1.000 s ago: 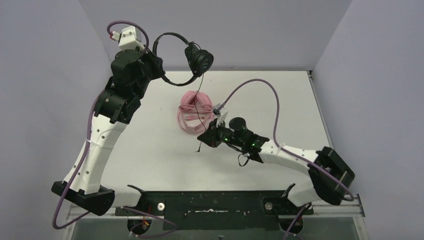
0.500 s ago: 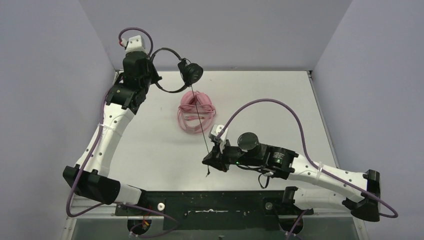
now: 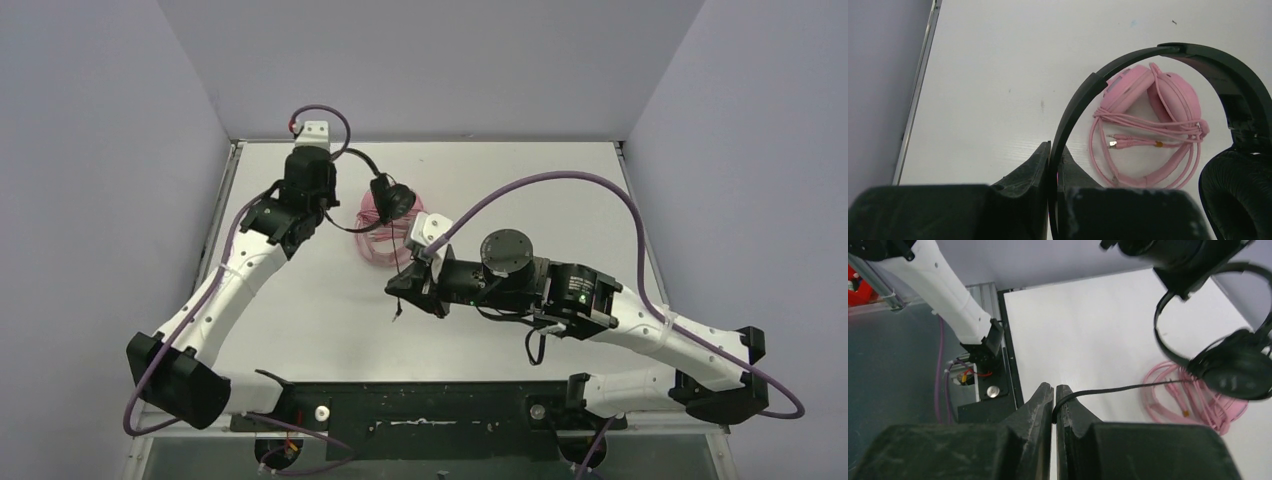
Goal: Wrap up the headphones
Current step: Place the headphones at the center of the board.
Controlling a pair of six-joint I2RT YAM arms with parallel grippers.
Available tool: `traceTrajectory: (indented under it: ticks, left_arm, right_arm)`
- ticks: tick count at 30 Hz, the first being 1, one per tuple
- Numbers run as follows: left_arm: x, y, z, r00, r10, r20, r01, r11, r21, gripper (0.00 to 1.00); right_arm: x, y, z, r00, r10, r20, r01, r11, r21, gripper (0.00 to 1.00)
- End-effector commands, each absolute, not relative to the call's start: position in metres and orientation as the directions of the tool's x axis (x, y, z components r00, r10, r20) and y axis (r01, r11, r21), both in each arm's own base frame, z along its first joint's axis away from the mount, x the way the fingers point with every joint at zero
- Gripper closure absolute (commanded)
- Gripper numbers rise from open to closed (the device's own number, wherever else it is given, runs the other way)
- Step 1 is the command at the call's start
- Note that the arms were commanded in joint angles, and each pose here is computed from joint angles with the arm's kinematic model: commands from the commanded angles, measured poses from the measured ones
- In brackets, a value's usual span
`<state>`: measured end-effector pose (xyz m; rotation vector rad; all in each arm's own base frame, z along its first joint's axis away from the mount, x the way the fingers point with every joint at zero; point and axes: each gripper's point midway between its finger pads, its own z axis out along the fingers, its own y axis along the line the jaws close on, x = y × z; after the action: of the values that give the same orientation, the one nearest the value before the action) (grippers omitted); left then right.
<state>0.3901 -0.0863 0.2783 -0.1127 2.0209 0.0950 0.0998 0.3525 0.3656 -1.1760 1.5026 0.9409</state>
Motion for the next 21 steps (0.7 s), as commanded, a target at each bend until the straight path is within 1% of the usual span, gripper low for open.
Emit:
traceTrajectory:
  ticks: [1, 6, 8, 10, 11, 13, 15, 18, 21]
  left_arm:
    - [0.378, -0.102, 0.322, -0.27, -0.006, -0.963, -0.098, 0.995, 0.022, 1.0]
    - [0.343, -0.135, 0.317, -0.254, 0.083, -0.964, 0.064, 0.996, 0.069, 1.0]
    - [0.327, -0.146, 0.317, -0.242, 0.106, -0.964, 0.153, 0.986, 0.07, 1.0]
    - [0.311, -0.159, 0.315, -0.228, 0.144, -0.963, 0.264, 0.961, 0.081, 1.0]
    - [0.301, -0.166, 0.312, -0.221, 0.167, -0.961, 0.329, 0.94, 0.088, 1.0]
    - [0.286, -0.167, 0.311, -0.191, 0.212, -0.958, 0.401, 0.908, 0.121, 1.0]
    - [0.271, -0.164, 0.313, -0.156, 0.238, -0.959, 0.453, 0.88, 0.144, 1.0]
    - [0.245, -0.165, 0.32, -0.084, 0.24, -0.967, 0.55, 0.82, 0.156, 1.0]
    - [0.223, -0.172, 0.329, -0.055, 0.182, -0.982, 0.626, 0.772, 0.108, 1.0]
  right_arm:
    - [0.12, 0.359, 0.41, 0.039, -0.182, -0.983, -0.97, 0.229, -0.081, 1.0]
    - [0.172, 0.36, 0.412, -0.031, -0.185, -0.982, -0.96, 0.28, -0.022, 1.0]
    - [0.19, 0.359, 0.408, -0.073, -0.197, -0.978, -0.961, 0.274, 0.016, 1.0]
    - [0.208, 0.357, 0.4, -0.125, -0.217, -0.968, -0.97, 0.231, 0.074, 1.0]
    - [0.204, 0.356, 0.399, -0.142, -0.219, -0.965, -0.984, 0.141, 0.112, 1.0]
    - [0.207, 0.346, 0.4, -0.162, -0.228, -0.96, -0.987, 0.054, 0.154, 1.0]
    - [0.209, 0.335, 0.399, -0.171, -0.23, -0.958, -0.984, -0.003, 0.176, 1.0]
    - [0.209, 0.319, 0.387, -0.156, -0.253, -0.955, -0.985, -0.031, 0.169, 1.0]
    - [0.212, 0.31, 0.367, -0.144, -0.289, -0.946, -0.987, -0.022, 0.157, 1.0]
